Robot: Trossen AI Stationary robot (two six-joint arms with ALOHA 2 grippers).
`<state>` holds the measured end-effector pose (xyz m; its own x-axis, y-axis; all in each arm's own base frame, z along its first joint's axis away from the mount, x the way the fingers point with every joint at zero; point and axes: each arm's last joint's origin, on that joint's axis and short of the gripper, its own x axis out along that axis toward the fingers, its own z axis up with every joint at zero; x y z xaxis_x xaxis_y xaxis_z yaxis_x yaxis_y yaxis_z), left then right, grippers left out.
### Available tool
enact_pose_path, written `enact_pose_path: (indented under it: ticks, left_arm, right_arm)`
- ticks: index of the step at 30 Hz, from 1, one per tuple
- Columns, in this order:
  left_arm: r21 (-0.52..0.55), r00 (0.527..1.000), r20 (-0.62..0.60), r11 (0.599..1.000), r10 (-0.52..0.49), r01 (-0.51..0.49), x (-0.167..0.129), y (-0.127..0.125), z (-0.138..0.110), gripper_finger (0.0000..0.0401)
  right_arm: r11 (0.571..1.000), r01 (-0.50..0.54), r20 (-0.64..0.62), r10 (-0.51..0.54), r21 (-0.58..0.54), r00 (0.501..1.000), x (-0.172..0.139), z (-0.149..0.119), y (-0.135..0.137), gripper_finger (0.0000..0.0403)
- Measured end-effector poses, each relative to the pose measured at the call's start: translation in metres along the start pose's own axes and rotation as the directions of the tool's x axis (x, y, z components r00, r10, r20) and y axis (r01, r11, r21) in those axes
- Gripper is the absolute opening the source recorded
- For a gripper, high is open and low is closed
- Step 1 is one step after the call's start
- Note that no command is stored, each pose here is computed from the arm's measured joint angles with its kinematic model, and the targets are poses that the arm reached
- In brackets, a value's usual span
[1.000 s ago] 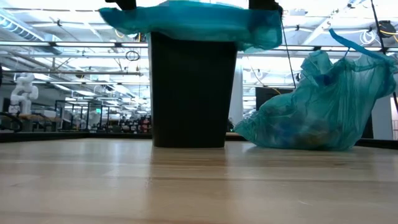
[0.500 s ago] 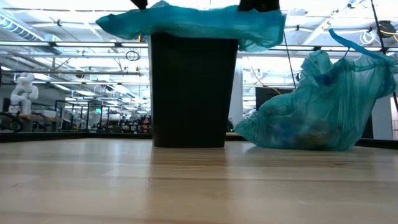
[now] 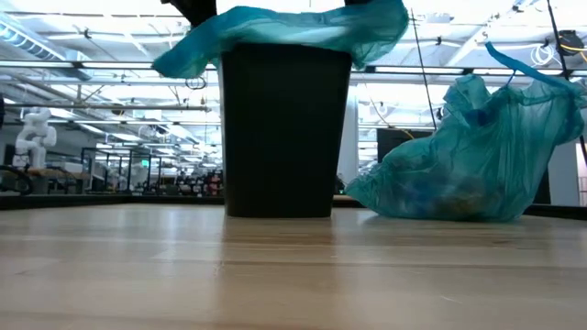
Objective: Place trash/remove bag and relplace
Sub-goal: Insert the new trash bag into the trash bin
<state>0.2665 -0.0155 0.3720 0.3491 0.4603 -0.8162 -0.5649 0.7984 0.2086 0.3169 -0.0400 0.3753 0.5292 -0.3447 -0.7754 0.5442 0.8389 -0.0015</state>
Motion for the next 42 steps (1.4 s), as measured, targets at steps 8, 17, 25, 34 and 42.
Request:
enact_pose_path:
  ticks: [8,17,25,34,42]
  left_arm:
    - [0.004,0.993,0.026,0.993,0.115,-0.115,0.010,0.004,-0.001,0.0072]
    - [0.019,0.968,0.016,0.968,0.251,-0.252,0.022,0.030,0.008,0.0072]
    - [0.012,0.945,-0.055,0.947,0.321,-0.321,0.035,0.059,0.015,0.0072]
    - [0.063,0.987,-0.137,0.995,0.085,-0.077,0.043,0.064,0.020,0.0072]
    - [0.080,0.987,-0.154,0.996,0.049,-0.037,0.043,0.063,0.019,0.0072]
  right_arm:
    - [1.000,0.015,0.036,-0.014,-0.015,0.999,0.005,0.009,-0.014,0.0000]
    - [0.996,0.072,0.084,-0.077,0.058,0.994,0.017,0.025,-0.046,0.0000]
    - [0.995,0.065,0.136,-0.075,0.074,0.988,0.031,0.038,-0.063,0.0000]
    - [0.986,0.045,-0.005,-0.045,0.158,0.999,0.062,0.034,-0.074,0.0000]
    - [0.978,-0.053,-0.077,0.070,0.204,0.995,0.085,0.032,-0.075,0.0000]
